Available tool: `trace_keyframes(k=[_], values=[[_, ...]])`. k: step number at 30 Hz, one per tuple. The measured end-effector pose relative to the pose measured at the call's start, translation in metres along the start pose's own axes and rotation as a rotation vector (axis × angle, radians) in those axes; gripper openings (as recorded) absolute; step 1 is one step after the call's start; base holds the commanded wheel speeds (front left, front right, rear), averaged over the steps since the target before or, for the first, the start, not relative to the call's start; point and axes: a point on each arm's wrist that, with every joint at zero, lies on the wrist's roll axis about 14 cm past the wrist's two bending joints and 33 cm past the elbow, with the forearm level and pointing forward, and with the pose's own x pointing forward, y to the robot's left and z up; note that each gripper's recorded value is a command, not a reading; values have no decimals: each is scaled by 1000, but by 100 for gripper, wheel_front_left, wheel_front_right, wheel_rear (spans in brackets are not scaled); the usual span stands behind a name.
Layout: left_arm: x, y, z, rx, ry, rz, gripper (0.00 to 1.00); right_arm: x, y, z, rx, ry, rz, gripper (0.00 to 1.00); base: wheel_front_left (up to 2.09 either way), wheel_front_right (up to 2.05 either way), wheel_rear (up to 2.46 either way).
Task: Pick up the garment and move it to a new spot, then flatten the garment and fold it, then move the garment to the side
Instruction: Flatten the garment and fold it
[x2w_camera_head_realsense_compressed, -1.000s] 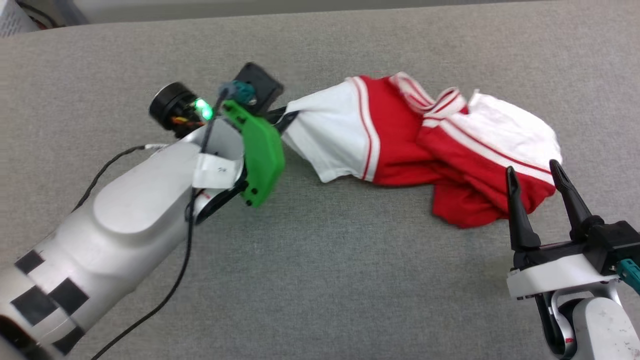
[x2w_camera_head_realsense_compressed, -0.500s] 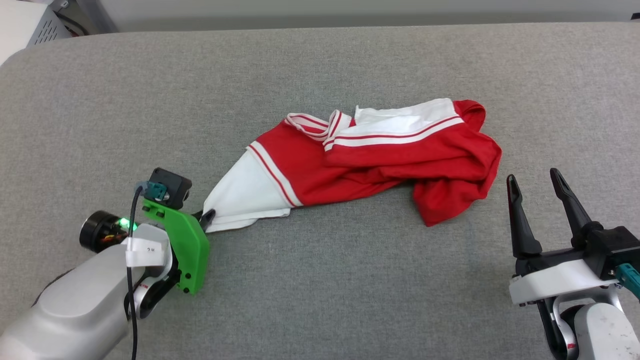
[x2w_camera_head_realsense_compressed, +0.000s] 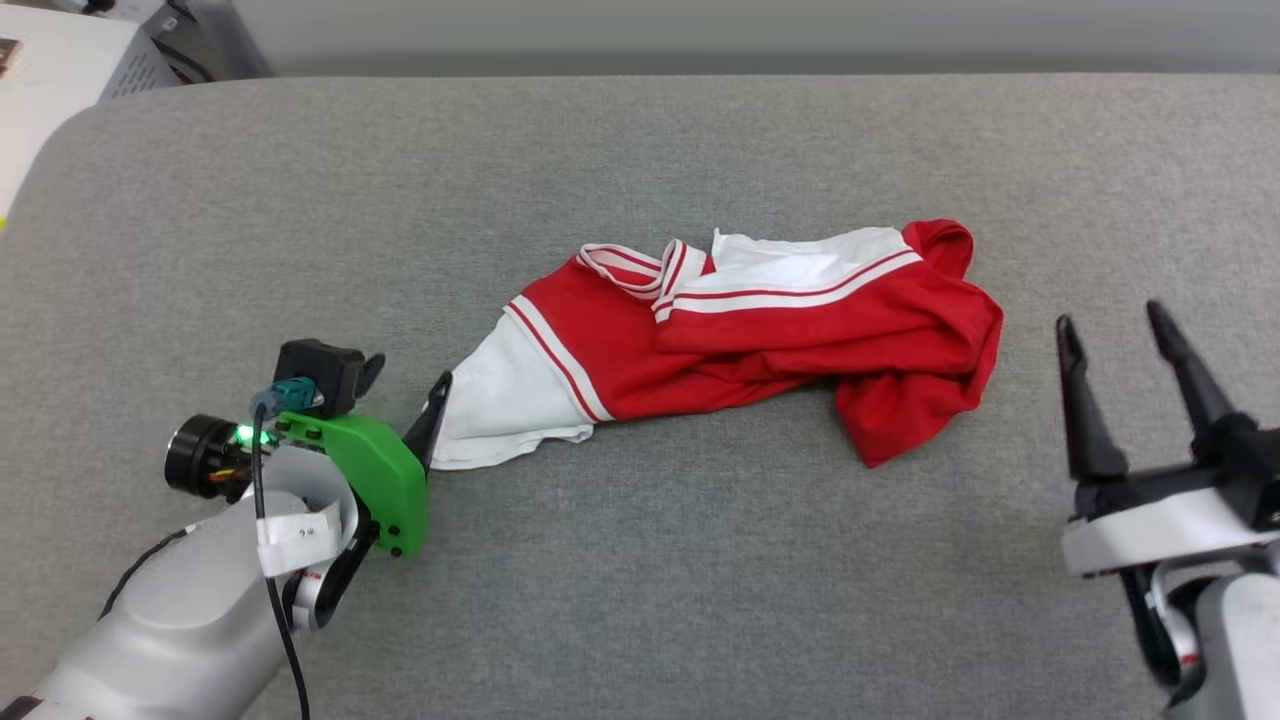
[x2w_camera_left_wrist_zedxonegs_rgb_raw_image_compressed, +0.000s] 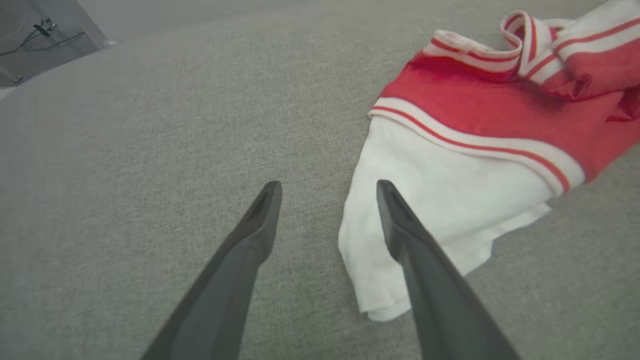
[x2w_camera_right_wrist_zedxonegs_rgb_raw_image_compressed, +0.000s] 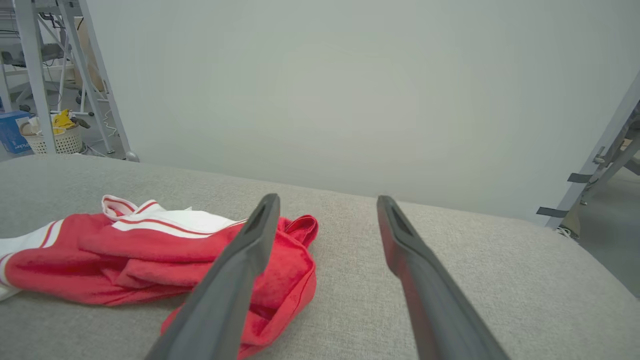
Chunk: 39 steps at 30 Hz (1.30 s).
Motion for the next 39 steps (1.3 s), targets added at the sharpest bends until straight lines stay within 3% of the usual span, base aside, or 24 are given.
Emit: trace_keyframes(k=[9,14,20,27,29,39], values=[[-24,12,49,29,-245,150,100,52,2,67,-90,-195,126,100,0,0,0],[-44,14,76,36,-386,232,100,88,17,66,-110,-90,232,100,0,0,0],[-61,19,78,15,-465,332,100,122,38,31,-71,236,359,100,0,0,0],[-62,23,66,-22,-473,377,100,112,51,-49,-144,788,488,100,0,0,0],[-59,24,65,-29,-475,381,100,113,51,-61,-156,891,502,100,0,0,0],[-46,29,50,-70,-453,405,100,117,84,-119,-231,1184,616,100,0,0,0]])
